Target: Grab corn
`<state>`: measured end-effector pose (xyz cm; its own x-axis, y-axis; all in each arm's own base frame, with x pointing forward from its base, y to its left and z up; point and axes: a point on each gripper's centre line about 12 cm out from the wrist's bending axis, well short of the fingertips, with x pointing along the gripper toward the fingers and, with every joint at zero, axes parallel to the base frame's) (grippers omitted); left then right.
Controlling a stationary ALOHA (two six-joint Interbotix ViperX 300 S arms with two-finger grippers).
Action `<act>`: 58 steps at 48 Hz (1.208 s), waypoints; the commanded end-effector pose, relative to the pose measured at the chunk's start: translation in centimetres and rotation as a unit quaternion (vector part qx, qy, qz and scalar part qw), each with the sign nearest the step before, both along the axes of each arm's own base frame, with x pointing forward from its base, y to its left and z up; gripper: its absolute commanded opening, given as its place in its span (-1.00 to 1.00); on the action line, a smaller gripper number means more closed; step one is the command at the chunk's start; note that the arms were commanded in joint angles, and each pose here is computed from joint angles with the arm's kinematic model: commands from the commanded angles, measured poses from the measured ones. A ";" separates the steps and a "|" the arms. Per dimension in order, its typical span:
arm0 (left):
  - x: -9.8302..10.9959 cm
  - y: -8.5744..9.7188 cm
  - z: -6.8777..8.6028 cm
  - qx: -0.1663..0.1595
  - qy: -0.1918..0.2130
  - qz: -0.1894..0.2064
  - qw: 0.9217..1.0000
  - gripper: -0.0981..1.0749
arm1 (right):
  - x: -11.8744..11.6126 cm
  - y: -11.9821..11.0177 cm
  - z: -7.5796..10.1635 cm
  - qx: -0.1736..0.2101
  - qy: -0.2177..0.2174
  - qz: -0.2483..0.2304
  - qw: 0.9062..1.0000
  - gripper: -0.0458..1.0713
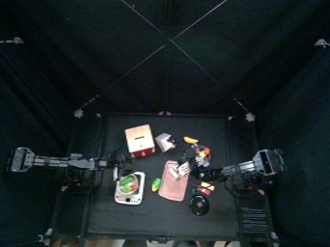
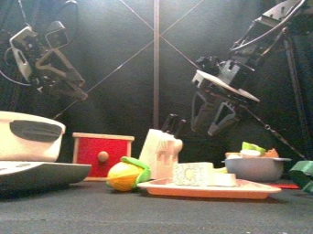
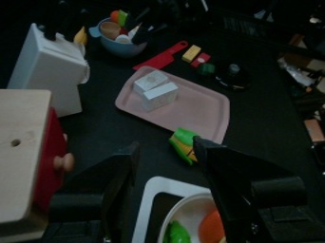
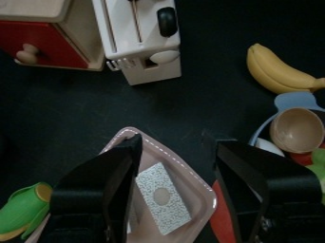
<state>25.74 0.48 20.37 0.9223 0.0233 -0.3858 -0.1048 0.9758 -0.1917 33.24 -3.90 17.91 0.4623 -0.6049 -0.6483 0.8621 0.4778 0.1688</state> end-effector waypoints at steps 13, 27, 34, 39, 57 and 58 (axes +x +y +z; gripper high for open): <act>5.4 -1.5 -0.1 0.001 0.032 -0.027 0.999 0.82 | 0.2 0.1 0.8 -0.002 -0.012 0.005 1.000 0.64; 7.7 -2.7 -4.6 0.063 0.134 -0.084 0.985 0.92 | -0.4 0.1 0.2 -0.002 -0.002 0.003 1.000 0.64; 9.4 -2.7 -5.2 0.032 0.177 -0.062 0.982 0.92 | -0.3 0.1 0.2 0.000 -0.003 0.002 1.000 0.64; 10.5 -3.0 -5.0 -0.021 0.222 -0.034 0.974 0.92 | -0.3 0.3 0.2 0.000 -0.004 0.004 1.000 0.64; 13.6 -4.7 -6.7 -0.169 0.326 0.010 0.930 0.92 | -0.3 0.4 0.0 0.000 -0.001 0.006 1.000 0.64; 13.7 -4.7 -6.8 -0.168 0.327 0.010 0.930 0.92 | -0.3 0.4 0.0 0.000 0.000 0.005 1.000 0.64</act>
